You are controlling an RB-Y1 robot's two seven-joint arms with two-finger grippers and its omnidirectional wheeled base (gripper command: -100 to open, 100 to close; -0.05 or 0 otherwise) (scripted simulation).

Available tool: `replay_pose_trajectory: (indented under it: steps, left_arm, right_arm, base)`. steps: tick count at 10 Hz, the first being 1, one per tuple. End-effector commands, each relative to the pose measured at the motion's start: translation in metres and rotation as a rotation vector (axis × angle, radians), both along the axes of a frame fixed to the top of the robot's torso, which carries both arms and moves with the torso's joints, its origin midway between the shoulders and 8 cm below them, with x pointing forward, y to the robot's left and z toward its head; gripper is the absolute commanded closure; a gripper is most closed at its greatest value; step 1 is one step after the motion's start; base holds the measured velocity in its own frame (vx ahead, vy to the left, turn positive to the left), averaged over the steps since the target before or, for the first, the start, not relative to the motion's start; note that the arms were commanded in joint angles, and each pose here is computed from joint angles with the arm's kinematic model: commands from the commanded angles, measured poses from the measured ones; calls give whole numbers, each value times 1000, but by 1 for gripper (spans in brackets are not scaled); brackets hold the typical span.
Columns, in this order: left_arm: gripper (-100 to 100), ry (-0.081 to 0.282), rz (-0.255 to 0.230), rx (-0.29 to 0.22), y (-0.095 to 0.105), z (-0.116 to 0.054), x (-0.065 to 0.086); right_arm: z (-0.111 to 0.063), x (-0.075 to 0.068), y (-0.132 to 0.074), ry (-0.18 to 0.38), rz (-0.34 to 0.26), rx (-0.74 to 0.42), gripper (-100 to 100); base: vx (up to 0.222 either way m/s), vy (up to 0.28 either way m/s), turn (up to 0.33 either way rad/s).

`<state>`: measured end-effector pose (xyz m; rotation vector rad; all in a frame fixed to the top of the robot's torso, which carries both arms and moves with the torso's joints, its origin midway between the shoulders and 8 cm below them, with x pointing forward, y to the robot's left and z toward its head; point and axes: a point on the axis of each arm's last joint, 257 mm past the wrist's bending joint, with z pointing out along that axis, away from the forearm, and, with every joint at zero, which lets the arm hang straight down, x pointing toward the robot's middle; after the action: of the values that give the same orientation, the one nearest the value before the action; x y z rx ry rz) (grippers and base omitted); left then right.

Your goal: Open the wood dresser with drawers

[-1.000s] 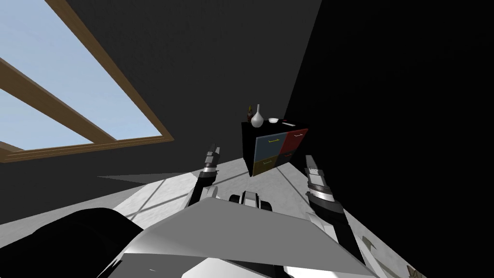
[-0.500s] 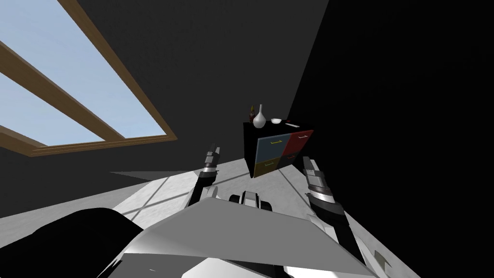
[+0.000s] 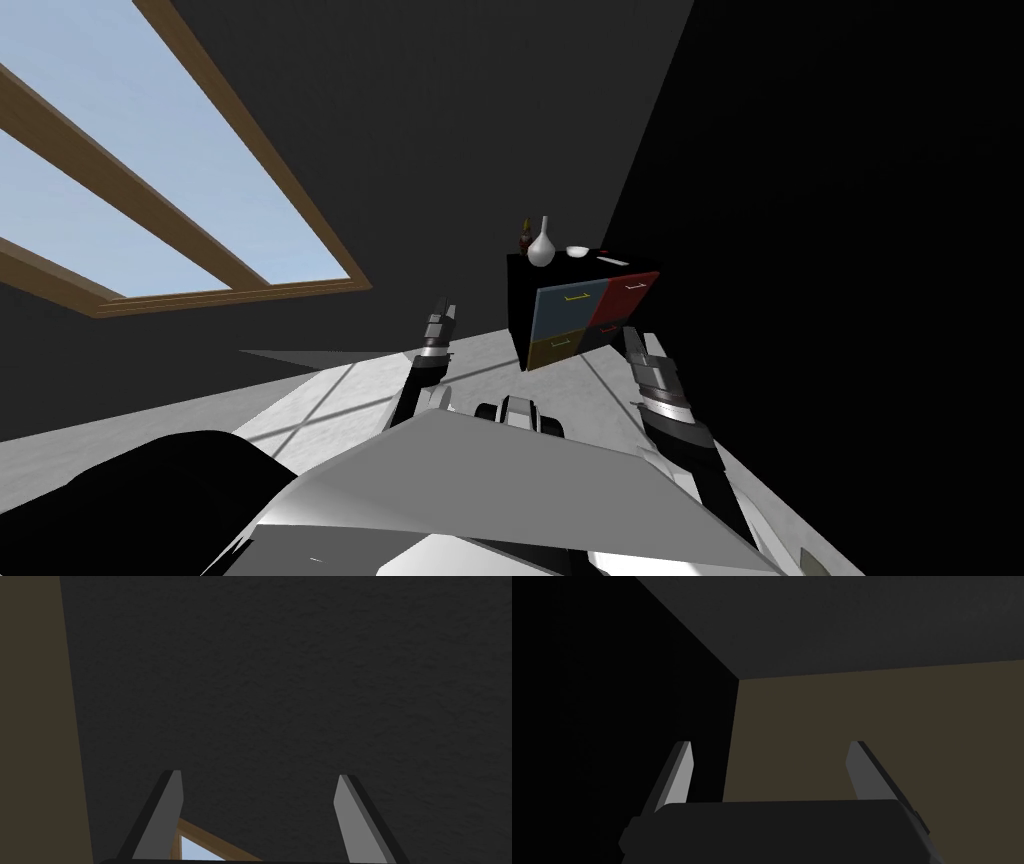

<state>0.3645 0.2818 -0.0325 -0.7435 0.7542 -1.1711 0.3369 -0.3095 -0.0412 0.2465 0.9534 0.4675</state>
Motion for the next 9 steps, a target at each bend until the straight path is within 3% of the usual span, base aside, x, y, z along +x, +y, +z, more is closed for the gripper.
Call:
replay_pose_trajectory:
  steps: [1,9]
  left_arm:
    - [0,0,0,0,0,0,0]
    - [0,0,0,0,0,0,0]
  right_arm:
    - [-4,0,-1,6,-45,-67,-100]
    - [-23,-1,-8,47,-190,-297,-100]
  base:
    - [27,-11,-2]
    - [44,-16,77]
